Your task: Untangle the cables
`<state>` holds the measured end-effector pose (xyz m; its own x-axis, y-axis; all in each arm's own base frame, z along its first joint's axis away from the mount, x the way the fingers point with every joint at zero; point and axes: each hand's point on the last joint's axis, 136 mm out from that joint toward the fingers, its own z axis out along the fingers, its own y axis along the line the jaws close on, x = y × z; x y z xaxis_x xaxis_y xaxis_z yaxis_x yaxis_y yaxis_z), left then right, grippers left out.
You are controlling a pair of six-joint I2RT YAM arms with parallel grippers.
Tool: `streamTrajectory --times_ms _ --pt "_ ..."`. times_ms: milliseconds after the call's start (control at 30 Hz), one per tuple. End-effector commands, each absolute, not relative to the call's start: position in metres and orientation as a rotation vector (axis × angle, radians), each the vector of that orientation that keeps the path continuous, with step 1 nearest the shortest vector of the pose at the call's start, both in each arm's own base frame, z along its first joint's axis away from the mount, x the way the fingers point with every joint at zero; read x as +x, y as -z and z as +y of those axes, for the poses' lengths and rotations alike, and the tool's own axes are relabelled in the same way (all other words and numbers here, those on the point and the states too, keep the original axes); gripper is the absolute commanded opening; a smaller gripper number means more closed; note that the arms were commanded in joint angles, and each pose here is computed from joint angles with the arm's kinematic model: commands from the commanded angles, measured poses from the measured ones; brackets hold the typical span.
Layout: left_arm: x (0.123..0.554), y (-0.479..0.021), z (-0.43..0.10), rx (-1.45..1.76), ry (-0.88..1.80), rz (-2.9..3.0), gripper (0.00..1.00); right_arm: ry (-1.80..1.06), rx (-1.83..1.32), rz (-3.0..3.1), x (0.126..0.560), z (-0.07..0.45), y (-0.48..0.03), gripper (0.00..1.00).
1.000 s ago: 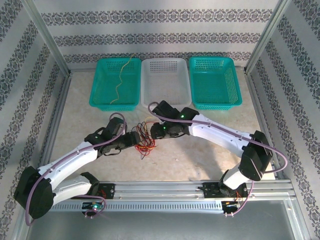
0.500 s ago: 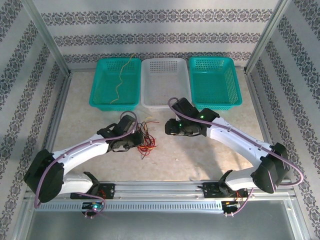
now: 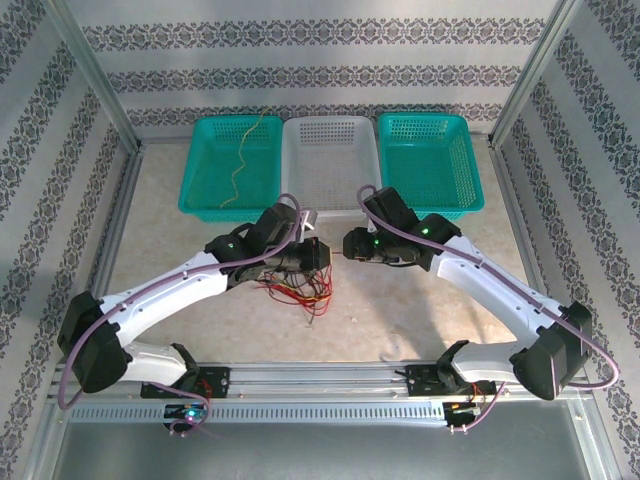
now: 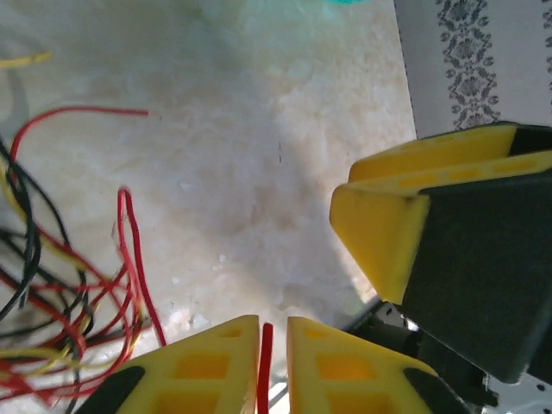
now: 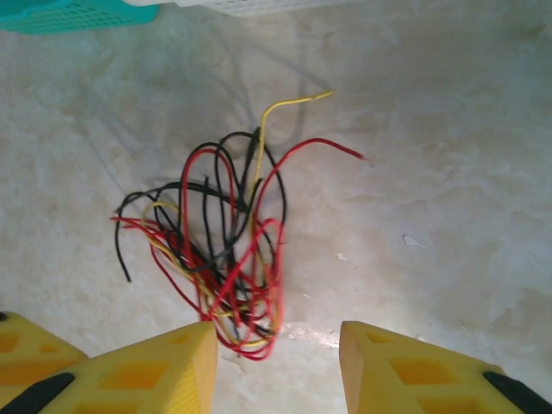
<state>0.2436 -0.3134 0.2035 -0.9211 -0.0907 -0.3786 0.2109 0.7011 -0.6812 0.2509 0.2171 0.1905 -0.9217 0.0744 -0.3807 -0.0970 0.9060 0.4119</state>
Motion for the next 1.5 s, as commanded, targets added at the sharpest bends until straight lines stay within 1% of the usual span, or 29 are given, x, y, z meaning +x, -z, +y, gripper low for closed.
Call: streamTrajectory --times_ms 0,67,100,200,400,567,733,867,1133,1300,1467 --pt "0.239 -0.2 -0.313 0.148 1.041 2.535 0.38 -0.605 -0.027 2.662 0.249 0.212 -0.199 0.43" --pt "0.241 -0.198 -0.298 0.147 0.938 2.535 0.51 -0.611 -0.026 2.664 0.249 0.213 -0.198 0.43" --pt "0.242 -0.197 -0.287 0.141 0.869 2.535 0.55 -0.613 -0.025 2.668 0.248 0.213 -0.197 0.44" --pt "0.245 -0.19 -0.254 0.092 0.682 2.54 0.59 -0.616 -0.037 2.675 0.247 0.215 -0.194 0.44" --pt "0.235 -0.164 -0.213 -0.048 0.579 2.583 0.56 -0.63 -0.094 2.688 0.246 0.232 -0.188 0.45" --pt "0.228 -0.136 -0.201 -0.169 0.609 2.613 0.53 -0.624 -0.15 2.705 0.243 0.251 -0.185 0.45" --pt "0.234 -0.111 -0.202 -0.32 0.697 2.608 0.51 -0.62 -0.203 2.708 0.235 0.262 -0.186 0.45" --pt "0.239 -0.094 -0.202 -0.443 0.731 2.617 0.48 -0.607 -0.203 2.713 0.226 0.258 -0.18 0.45" --pt "0.245 -0.078 -0.203 -0.503 0.645 2.683 0.46 -0.592 -0.174 2.711 0.212 0.239 -0.171 0.45" --pt "0.252 -0.069 -0.201 -0.633 0.591 2.684 0.41 -0.596 -0.166 2.697 0.206 0.231 -0.172 0.45" --pt "0.261 -0.062 -0.207 -0.689 0.541 2.68 0.39 -0.604 -0.143 2.701 0.2 0.224 -0.167 0.46"
